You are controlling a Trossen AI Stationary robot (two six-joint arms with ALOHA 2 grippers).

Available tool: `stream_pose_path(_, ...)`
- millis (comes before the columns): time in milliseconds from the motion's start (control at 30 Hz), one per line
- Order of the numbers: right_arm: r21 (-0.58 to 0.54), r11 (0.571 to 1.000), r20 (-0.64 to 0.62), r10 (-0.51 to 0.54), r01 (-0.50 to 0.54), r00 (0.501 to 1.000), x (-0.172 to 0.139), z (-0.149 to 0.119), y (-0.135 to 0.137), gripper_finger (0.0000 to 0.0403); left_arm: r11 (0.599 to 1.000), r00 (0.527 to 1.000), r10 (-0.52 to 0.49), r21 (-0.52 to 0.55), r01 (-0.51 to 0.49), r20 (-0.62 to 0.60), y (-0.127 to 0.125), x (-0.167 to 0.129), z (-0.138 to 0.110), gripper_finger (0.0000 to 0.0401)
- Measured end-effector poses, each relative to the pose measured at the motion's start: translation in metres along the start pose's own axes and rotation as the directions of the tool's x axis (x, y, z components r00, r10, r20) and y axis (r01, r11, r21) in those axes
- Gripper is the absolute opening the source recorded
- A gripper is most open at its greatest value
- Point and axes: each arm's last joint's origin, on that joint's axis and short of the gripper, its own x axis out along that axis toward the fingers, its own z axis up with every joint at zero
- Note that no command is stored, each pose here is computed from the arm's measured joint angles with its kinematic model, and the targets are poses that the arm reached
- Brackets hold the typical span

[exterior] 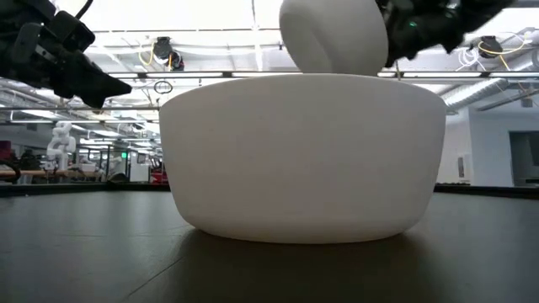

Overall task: Nest bowls inside each other
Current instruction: Stack the middle white bowl on top of the black bowl

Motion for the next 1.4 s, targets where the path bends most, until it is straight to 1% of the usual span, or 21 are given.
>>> stream_pose_path(167, 0.022, 0.999, -0.126, -0.033, 0.036, 0.992, 0.014, 0.024, -0.005, 0.0, 1.0, 1.0, -0.001, -0.002, 0.001, -0.008, 0.0, 0.0, -0.001, 0.0006)
stream_pose_path(300, 0.029, 0.998, -0.201, -0.043, 0.049, 0.979, 0.029, 0.04, -0.007, 0.0, 1.0, 1.0, -0.019, 0.013, 0.019, -0.006, -0.001, 0.0, -0.001, 0.0005)
stream_pose_path(567, 0.028, 0.997, -0.355, -0.055, 0.07, 0.933, 0.059, 0.059, -0.016, 0.0, 1.0, 1.0, -0.024, 0.018, 0.024, -0.007, -0.001, 0.0, -0.001, 0.0005)
stream_pose_path(667, 0.036, 0.998, -0.399, -0.028, 0.047, 0.917, 0.072, 0.066, -0.02, 0.0, 1.0, 1.0, -0.024, 0.019, 0.024, -0.007, -0.001, 0.0, -0.001, 0.0005)
stream_pose_path(900, 0.073, 0.994, -0.52, -0.028, 0.077, 0.853, 0.097, 0.067, -0.03, 0.0, 1.0, 1.0, -0.024, 0.019, 0.024, -0.008, -0.001, 0.0, -0.001, 0.0005)
stream_pose_path(1067, 0.088, 0.991, -0.57, -0.029, 0.097, 0.821, 0.108, 0.062, -0.036, 0.0, 0.999, 1.0, -0.024, 0.02, 0.024, -0.008, -0.001, 0.0, -0.001, 0.0006)
stream_pose_path(1233, 0.104, 0.988, -0.599, -0.027, 0.111, 0.8, 0.112, 0.056, -0.039, 0.0, 0.999, 1.0, -0.025, 0.024, 0.025, -0.008, -0.001, 0.0, -0.001, 0.0006)
stream_pose_path(1400, 0.104, 0.988, -0.601, -0.028, 0.113, 0.799, 0.112, 0.056, -0.038, 0.0, 0.999, 1.0, -0.025, 0.031, 0.025, -0.008, -0.001, 0.0, -0.001, 0.0005)
